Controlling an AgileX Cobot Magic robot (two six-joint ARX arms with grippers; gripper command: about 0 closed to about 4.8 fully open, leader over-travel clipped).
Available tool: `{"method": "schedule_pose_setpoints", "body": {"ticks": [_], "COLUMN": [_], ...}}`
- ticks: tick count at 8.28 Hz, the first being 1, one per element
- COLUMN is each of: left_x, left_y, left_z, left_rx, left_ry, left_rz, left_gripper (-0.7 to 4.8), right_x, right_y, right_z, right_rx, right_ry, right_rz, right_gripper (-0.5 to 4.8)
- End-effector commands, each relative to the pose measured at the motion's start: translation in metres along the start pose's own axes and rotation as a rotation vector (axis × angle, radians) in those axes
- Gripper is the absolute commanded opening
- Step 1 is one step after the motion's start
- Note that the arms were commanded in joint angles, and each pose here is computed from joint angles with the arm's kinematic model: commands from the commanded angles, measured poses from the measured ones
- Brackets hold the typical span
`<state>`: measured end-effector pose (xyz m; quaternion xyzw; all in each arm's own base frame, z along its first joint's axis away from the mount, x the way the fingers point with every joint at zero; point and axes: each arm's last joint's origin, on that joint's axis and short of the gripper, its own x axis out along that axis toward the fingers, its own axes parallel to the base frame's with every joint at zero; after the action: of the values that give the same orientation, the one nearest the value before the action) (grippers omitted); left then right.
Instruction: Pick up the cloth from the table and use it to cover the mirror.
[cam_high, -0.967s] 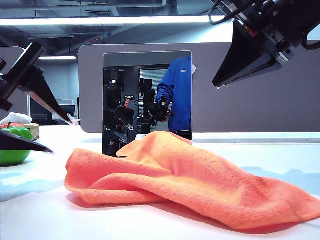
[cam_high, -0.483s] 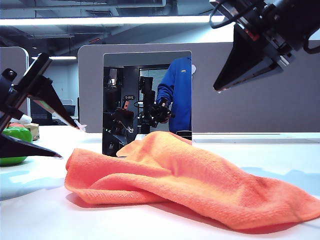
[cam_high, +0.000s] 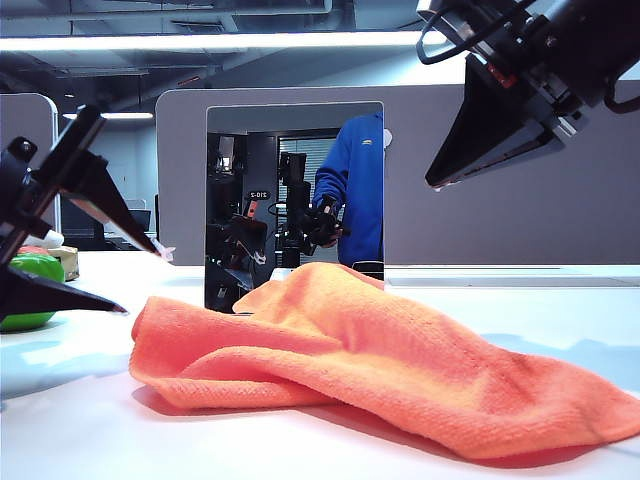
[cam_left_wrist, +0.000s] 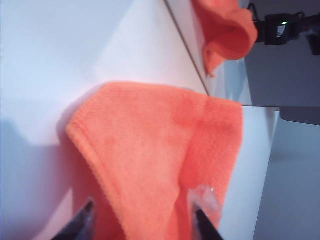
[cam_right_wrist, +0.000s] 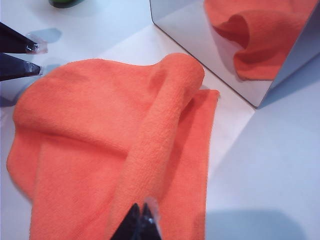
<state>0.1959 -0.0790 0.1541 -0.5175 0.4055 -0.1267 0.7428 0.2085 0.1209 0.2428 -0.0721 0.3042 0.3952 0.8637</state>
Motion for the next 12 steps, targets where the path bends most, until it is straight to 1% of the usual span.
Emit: {"method": "schedule_pose_setpoints", "body": {"ticks": [1, 3, 5, 6, 7, 8, 10, 11, 12], "left_x": [0.007, 0.012, 0.018, 0.023, 0.024, 0.033, 0.039, 0.054, 0.055], "left_y": [0.002, 0.003, 0.009, 0.010, 0.011, 0.008, 0.003, 0.015, 0.015], "left_z": [0.002, 0.003, 0.004, 0.006, 0.007, 0.011, 0.016, 0.018, 0.019], "left_rx": [0.001, -0.017, -0.024, -0.018, -0.018, -0.022, -0.018, -0.037, -0.036], "left_ry": [-0.004, -0.008, -0.003, -0.024, -0.024, -0.019, -0.024, -0.029, -0.051], "left_rz": [-0.006, -0.017, -0.002, -0.012, -0.012, -0.002, -0.011, 0.044, 0.052], "left_gripper": [2.43, 2.43, 2.43, 2.43, 2.43, 2.43, 2.43, 2.43, 2.42], "right_x": [-0.001, -0.001, -0.001, -0.001, -0.001, -0.001, -0.001, -0.001, -0.001], "right_y": [0.000, 0.000, 0.000, 0.000, 0.000, 0.000, 0.000, 0.000, 0.000], "right_z": [0.003, 0.003, 0.003, 0.003, 0.003, 0.003, 0.003, 0.002, 0.002], "right_rx": [-0.005, -0.005, -0.005, -0.005, -0.005, -0.005, -0.005, -0.004, -0.004], "right_ry": [-0.021, -0.021, -0.021, -0.021, -0.020, -0.020, -0.020, -0.016, -0.016], "right_rz": [0.004, 0.004, 0.004, 0.004, 0.004, 0.004, 0.004, 0.004, 0.004], "right_gripper": [-0.01, -0.01, -0.01, -0.01, -0.01, -0.01, -0.01, -0.01, -0.01]}}
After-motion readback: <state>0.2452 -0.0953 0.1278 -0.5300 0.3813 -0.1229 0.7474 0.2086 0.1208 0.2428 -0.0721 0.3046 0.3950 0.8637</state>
